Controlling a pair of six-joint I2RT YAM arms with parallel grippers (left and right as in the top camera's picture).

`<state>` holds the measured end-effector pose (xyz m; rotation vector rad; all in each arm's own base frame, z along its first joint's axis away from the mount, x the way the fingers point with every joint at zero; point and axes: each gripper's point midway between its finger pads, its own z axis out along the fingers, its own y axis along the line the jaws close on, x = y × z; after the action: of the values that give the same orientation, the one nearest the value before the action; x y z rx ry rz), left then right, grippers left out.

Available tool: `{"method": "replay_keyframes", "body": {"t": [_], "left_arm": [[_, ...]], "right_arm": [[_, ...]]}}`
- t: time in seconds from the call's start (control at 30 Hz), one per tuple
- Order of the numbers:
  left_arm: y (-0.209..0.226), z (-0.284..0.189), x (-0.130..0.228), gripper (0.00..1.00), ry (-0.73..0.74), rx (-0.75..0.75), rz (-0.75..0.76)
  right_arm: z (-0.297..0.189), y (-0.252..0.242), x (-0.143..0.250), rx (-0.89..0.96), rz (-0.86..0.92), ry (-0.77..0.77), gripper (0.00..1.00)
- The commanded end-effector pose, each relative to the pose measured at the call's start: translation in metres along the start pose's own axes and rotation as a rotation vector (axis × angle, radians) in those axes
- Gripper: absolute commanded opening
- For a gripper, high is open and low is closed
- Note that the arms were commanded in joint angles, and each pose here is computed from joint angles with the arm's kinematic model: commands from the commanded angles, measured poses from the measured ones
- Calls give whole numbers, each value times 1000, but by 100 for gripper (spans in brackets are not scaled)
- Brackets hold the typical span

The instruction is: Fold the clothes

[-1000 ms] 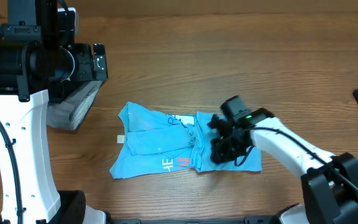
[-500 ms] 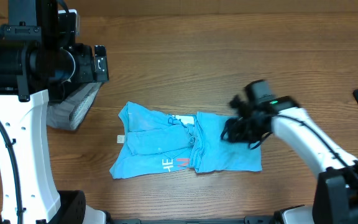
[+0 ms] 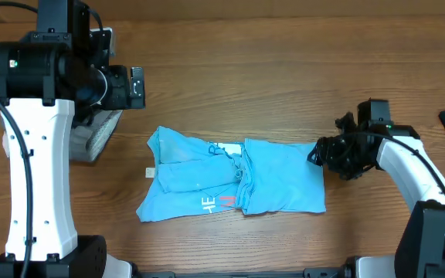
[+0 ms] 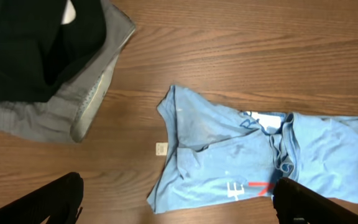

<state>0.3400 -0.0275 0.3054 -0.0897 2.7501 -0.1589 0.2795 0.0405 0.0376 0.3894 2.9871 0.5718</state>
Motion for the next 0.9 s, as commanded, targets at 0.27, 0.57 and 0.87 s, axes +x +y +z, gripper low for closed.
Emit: {"method": "replay_keyframes", "body": {"t": [0.27, 0.57, 0.87], "left_arm": [[-2, 2, -3, 100, -6, 19, 8], [-2, 2, -3, 100, -8, 20, 8], [-10, 14, 12, 100, 72, 75, -49]], "right_arm": [[16, 10, 19, -121, -30, 69, 4], [-9, -47, -35, 93, 182, -131, 4], [-20, -63, -41, 19, 292, -156, 53]]}}
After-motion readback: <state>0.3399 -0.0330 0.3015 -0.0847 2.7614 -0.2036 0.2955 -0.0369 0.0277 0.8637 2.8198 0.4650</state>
